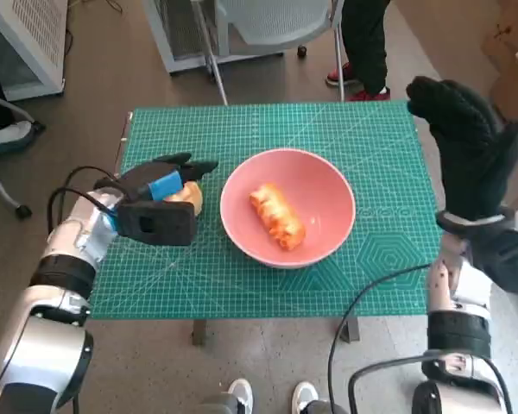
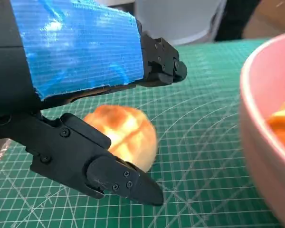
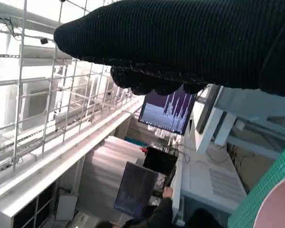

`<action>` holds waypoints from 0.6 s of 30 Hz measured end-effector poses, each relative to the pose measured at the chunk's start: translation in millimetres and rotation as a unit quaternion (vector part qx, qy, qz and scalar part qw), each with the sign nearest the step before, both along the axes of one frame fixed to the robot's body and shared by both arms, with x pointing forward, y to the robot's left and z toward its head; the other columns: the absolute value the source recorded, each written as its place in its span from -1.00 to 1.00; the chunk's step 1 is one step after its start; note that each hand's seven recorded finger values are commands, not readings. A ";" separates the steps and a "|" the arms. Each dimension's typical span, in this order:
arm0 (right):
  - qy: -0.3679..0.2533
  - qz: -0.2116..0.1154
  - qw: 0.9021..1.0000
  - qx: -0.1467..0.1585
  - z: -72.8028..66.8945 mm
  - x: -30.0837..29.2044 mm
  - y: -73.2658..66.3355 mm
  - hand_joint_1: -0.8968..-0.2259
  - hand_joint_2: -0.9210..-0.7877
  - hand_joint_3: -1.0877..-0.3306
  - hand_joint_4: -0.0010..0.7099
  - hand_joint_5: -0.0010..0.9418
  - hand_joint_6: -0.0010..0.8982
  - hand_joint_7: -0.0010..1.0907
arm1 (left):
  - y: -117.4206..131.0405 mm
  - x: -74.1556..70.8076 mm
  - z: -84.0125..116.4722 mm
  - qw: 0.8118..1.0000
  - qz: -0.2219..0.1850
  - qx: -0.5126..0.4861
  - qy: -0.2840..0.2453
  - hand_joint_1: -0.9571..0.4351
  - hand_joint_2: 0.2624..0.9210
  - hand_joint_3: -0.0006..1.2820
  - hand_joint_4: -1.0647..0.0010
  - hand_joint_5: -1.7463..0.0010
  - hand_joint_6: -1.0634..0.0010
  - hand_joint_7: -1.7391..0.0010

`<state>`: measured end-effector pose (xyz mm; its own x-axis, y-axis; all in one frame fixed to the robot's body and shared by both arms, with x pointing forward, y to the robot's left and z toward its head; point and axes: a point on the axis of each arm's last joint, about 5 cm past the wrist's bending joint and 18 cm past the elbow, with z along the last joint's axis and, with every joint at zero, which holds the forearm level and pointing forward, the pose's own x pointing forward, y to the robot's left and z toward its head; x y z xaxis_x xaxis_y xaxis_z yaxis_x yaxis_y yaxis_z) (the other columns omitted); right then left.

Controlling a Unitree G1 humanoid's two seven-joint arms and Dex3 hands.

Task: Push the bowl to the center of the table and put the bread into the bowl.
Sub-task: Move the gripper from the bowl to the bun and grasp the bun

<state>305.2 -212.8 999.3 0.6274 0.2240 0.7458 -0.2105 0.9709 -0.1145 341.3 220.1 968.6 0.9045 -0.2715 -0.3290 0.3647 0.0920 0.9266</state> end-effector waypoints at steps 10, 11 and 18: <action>-0.011 -0.009 1.000 0.001 3.5 -2.1 -0.4 0.33 -1.00 0.66 0.02 -0.99 0.13 -0.95 | -5.5 2.1 -10.0 0.994 0.033 0.105 0.007 0.21 0.80 -0.97 -0.08 0.93 -0.21 0.91; -0.011 -0.009 1.000 0.001 3.6 -2.3 -0.3 0.33 -1.00 0.66 0.02 -0.99 0.13 -0.95 | -6.0 2.3 -10.0 0.993 0.033 0.111 0.000 0.24 0.87 -0.96 -0.24 0.90 -0.30 0.89; -0.015 -0.015 1.000 0.005 4.0 -3.8 -0.5 0.34 -1.00 0.65 0.02 -0.99 0.14 -0.95 | -3.3 1.0 -11.3 0.992 0.020 0.123 -0.037 0.36 0.99 -0.82 -0.20 -0.36 -0.11 -0.18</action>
<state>301.4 -213.4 1003.3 0.6114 0.1989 0.7659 -0.1785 0.9776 -0.1115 342.3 216.8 957.3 0.9373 -0.1543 -0.3126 0.2950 -0.1266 0.9471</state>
